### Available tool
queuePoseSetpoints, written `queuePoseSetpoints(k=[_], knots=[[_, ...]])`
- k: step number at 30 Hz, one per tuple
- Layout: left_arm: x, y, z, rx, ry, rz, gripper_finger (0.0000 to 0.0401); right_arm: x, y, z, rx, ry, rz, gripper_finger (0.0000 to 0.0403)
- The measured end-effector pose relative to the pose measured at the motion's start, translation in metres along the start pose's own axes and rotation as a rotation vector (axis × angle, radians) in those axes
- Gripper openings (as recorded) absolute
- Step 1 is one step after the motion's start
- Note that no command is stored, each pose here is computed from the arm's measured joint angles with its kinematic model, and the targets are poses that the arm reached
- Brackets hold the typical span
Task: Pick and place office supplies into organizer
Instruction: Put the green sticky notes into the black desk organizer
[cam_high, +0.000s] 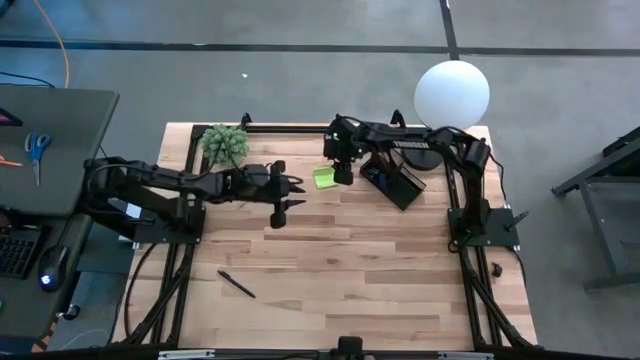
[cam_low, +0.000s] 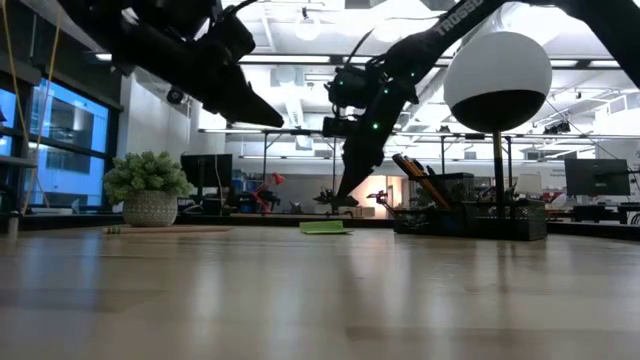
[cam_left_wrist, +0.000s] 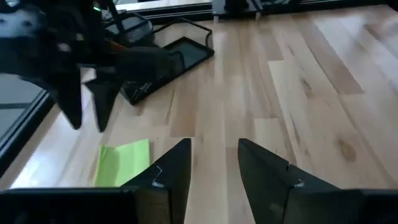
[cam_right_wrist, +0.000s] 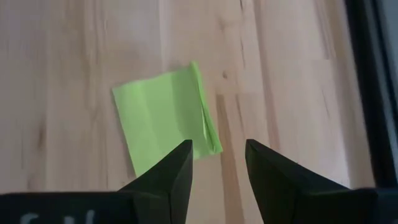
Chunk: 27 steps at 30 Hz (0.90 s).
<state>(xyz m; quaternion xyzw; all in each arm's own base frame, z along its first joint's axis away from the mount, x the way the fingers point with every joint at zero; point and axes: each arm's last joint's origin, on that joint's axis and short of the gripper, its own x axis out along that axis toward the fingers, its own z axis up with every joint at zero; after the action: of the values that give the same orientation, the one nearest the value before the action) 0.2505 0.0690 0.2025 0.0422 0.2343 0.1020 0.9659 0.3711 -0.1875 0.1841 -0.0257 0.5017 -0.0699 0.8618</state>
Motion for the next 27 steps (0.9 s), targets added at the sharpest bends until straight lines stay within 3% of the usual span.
queuePoseSetpoints(k=[6, 13, 27], knots=[[-0.006, 0.038, -0.005, -0.028, -0.018, -0.005, 0.0122, 0.013, -0.013, -0.011, 0.006, -0.008, 0.099, 0.0140], [-0.014, 0.067, -0.010, -0.052, -0.068, -0.023, 0.0122, 0.023, -0.018, -0.015, -0.014, -0.013, 0.105, 0.0140], [-0.015, 0.069, -0.014, -0.092, -0.040, -0.070, 0.0122, 0.043, -0.020, -0.023, -0.025, 0.000, 0.141, 0.0140]])
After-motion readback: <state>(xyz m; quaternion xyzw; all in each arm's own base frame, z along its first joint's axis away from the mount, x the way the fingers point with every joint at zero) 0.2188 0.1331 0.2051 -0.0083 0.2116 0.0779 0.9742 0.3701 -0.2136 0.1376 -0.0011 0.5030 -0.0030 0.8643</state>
